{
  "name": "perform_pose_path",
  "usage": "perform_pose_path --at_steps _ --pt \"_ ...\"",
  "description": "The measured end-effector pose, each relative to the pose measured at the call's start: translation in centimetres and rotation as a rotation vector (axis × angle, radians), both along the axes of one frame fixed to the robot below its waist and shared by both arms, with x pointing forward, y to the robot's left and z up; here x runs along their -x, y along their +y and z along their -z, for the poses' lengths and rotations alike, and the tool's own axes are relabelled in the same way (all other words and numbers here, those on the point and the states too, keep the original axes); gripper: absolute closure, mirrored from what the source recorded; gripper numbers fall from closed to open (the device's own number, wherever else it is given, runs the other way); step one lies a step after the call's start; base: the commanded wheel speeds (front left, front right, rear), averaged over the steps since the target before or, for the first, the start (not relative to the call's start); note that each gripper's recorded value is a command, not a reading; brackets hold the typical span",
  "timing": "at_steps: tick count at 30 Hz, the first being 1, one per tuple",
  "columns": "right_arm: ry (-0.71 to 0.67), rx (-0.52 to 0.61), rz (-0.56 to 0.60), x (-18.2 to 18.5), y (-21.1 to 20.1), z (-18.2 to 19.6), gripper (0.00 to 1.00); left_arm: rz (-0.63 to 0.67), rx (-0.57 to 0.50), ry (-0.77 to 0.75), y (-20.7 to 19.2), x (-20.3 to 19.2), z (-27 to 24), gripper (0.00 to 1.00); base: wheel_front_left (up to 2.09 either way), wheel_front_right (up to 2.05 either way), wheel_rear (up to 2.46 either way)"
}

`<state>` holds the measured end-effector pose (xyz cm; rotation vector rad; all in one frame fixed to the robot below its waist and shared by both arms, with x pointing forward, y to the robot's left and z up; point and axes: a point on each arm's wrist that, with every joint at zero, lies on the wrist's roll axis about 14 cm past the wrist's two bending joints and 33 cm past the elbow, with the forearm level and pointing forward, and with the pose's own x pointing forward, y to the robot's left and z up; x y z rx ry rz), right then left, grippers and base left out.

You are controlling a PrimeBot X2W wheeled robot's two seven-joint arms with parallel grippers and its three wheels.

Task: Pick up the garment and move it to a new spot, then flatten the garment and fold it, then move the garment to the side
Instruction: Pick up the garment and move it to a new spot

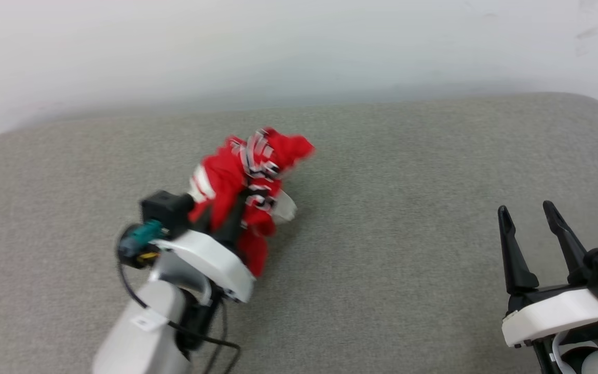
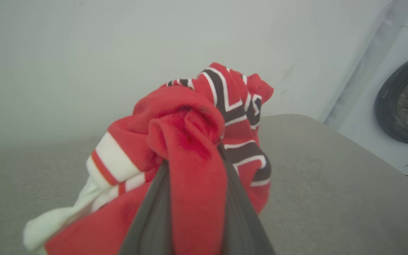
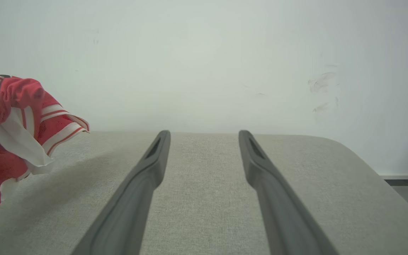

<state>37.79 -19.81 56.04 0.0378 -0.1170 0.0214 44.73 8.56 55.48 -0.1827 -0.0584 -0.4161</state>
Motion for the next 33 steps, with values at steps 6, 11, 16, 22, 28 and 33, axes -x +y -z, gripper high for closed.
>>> perform_pose_path --at_steps 6,11,16,22,28,33 --pt "0.017 0.008 0.058 1.0 -1.9 0.2 0.00 0.287 -0.026 0.117 -9.5 3.7 3.4 1.00 0.00 0.00 0.00" --pt "0.053 0.008 0.076 0.4 -2.5 1.3 0.00 0.432 -0.065 0.265 -13.3 6.5 8.4 1.00 0.00 0.00 0.00" --pt "0.078 0.010 0.086 -0.3 -2.9 2.4 0.00 0.496 -0.072 0.342 -15.0 8.1 11.4 0.33 0.00 0.00 0.00" --pt "0.072 0.004 0.063 -0.8 -2.1 2.3 0.00 0.479 -0.039 0.239 -14.7 7.5 9.6 0.00 0.00 0.00 0.00" --pt "0.049 -0.001 0.040 -0.4 -1.4 1.4 0.00 0.406 -0.012 0.105 -12.9 6.8 6.0 0.00 0.00 0.00 0.00" --pt "0.035 -0.005 0.012 0.1 -0.4 0.7 0.00 0.277 0.010 0.038 -9.9 6.2 3.7 0.00 0.00 0.00 0.00"
